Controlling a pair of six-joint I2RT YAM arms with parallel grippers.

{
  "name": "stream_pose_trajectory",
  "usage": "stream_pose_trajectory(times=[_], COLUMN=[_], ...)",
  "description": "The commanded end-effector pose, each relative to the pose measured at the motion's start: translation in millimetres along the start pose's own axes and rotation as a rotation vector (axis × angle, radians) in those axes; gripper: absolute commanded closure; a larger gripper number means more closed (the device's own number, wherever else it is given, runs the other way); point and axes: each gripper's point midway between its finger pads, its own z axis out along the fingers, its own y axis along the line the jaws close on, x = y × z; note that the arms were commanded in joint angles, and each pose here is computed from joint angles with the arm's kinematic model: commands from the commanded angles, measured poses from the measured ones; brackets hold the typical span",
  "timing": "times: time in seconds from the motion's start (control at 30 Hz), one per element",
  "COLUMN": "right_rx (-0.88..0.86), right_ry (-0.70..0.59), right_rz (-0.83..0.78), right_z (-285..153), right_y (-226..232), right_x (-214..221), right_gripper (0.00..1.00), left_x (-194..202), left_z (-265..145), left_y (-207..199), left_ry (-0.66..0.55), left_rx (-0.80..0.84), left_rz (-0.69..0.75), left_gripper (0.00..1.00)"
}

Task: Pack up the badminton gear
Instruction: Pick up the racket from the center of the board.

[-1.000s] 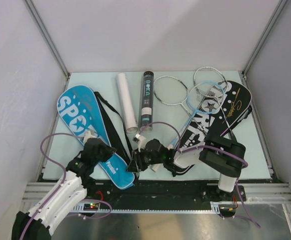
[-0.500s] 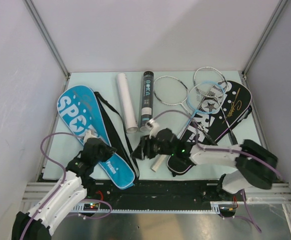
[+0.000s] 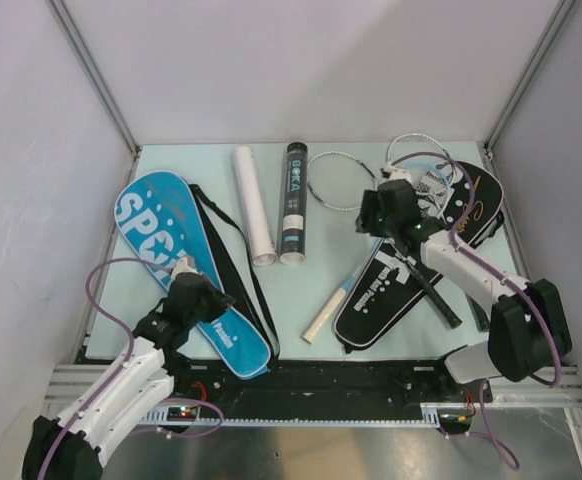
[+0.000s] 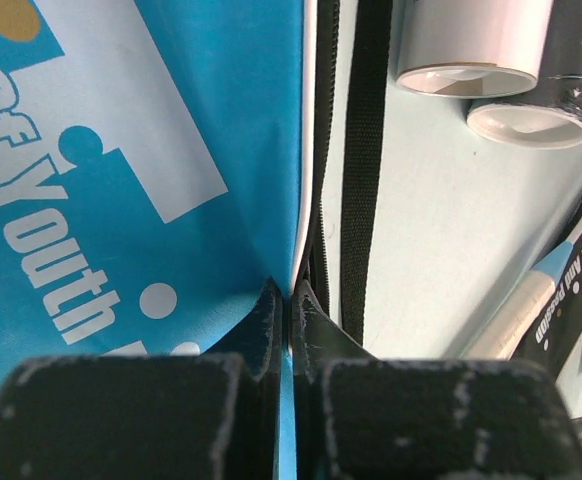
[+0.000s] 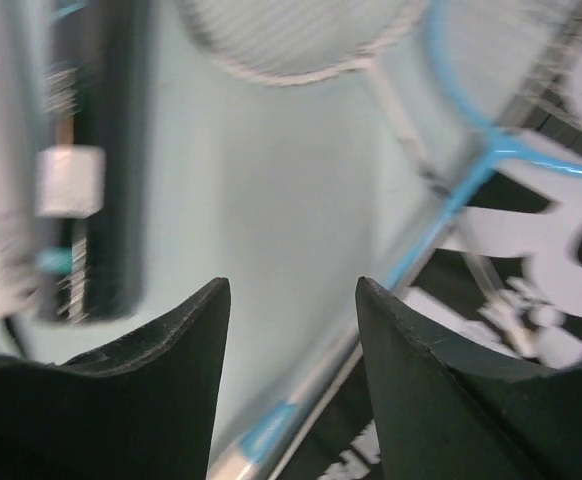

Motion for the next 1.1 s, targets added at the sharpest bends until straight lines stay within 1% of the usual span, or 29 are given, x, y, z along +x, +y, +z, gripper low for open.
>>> stream_pose_trajectory(times=[0.0,0.1,0.17,0.23,0.47,0.7,0.8,0.87,0.97,1.07], right_rx=[0.289,0.331,0.332,0.323,0.329,0.359,0.356,0.353,0.352,0.34], right_ry=[0.08,0.09,0.098,0.108,0.132,0.168,0.188,0.197,0.187,0.148], right_rz=[0.126,0.284,0.377,0.428,0.509,0.517,0.514,0.508,0.484,0.431], right_z=[1,5,10,14,33,50,57,62,64,62], right_y=[-78,-85,-79,-70,-62,-62,-60,-59,-58,-53], right_x=[2,8,15,23,48,70,78,83,83,75], right_gripper=[0.43,0.45,0.45,0.44,0.45,0.45,0.48,0.54,0.7,0.83], left_x=[-5,-5,-6,-6,-7,-6,-6,-6,-5,-4], left_z=[-6,-7,-8,-8,-10,-10,-10,-10,-10,-10], left_y=[-4,-2,-3,-4,-7,-7,-6,-5,-5,-4], left_ry=[-0.028,-0.039,-0.042,-0.042,-0.041,-0.04,-0.042,-0.043,-0.041,-0.039], left_rx=[0.027,0.033,0.038,0.041,0.049,0.051,0.05,0.049,0.047,0.048], left_rz=[0.036,0.026,0.025,0.025,0.024,0.01,0.006,0.003,0.0,-0.002], left_gripper=[1.0,1.0,1.0,1.0,1.0,1.0,1.0,1.0,1.0,1.0])
